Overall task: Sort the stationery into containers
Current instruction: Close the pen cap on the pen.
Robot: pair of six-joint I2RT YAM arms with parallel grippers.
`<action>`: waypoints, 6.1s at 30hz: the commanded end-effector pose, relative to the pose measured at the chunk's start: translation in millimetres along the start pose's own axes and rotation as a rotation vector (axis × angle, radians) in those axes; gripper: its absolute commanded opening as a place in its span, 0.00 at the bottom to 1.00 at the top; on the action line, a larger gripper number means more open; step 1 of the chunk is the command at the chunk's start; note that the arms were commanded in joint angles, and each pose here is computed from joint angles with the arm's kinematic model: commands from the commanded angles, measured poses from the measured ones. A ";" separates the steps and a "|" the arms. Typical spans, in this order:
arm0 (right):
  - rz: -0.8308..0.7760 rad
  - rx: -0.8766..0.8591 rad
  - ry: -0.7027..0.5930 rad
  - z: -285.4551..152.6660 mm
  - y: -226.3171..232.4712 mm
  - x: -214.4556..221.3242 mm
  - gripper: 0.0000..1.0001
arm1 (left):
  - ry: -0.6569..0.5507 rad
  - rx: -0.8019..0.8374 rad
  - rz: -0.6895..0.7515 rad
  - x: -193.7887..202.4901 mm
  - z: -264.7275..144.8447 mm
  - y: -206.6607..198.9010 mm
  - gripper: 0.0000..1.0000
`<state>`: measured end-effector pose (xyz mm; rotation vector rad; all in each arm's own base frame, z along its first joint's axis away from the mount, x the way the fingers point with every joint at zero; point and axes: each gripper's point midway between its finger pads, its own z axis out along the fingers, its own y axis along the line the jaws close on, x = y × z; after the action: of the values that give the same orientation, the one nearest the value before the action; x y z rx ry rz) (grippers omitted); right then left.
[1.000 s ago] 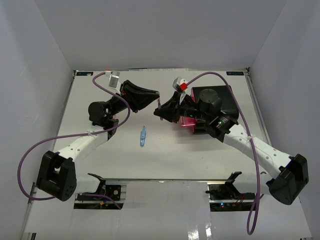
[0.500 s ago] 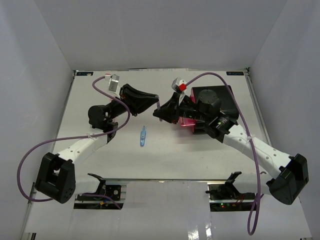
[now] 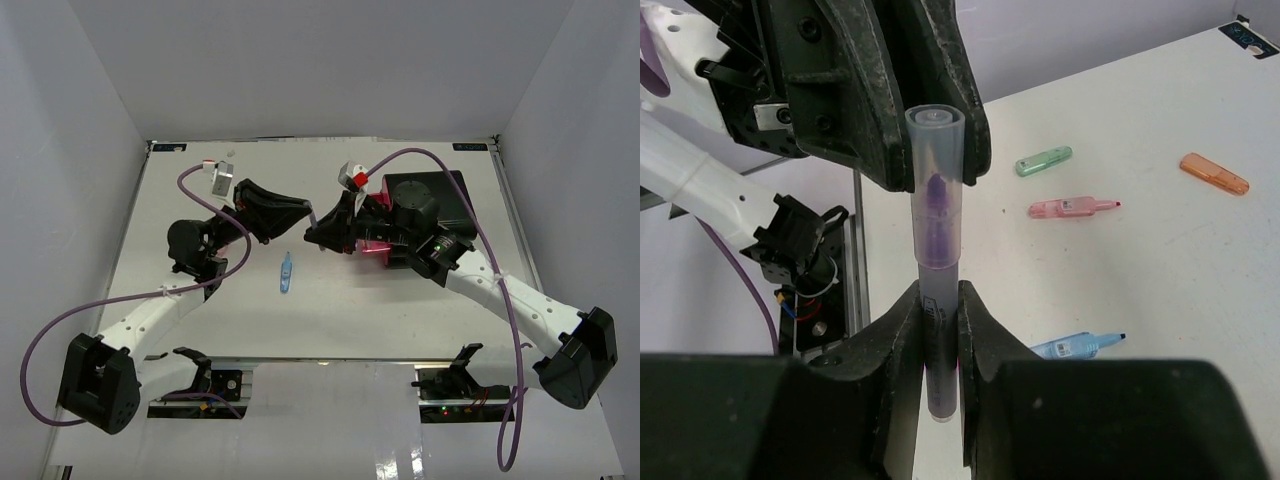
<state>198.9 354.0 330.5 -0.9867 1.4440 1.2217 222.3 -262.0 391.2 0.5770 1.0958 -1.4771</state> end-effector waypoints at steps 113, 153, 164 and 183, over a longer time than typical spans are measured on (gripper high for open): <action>-0.353 0.159 -0.404 -22.3 -11.7 -168.1 0.08 | 0.371 -0.220 -0.178 87.9 18.7 27.0 0.00; -0.480 0.203 -0.550 -50.2 -25.7 -252.5 0.08 | 0.583 -0.272 -0.335 172.2 4.5 41.4 0.00; -0.502 0.205 -0.574 -57.6 -28.9 -270.7 0.08 | 0.646 -0.275 -0.376 194.7 -0.8 40.6 0.00; -0.360 0.206 -0.376 -41.2 -62.5 -179.8 0.08 | 0.445 -0.454 -0.139 85.8 38.7 87.7 0.25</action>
<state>282.7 332.1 344.6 -0.9606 1.5589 1.0650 323.4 -311.3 413.7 0.3838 1.3671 -1.1123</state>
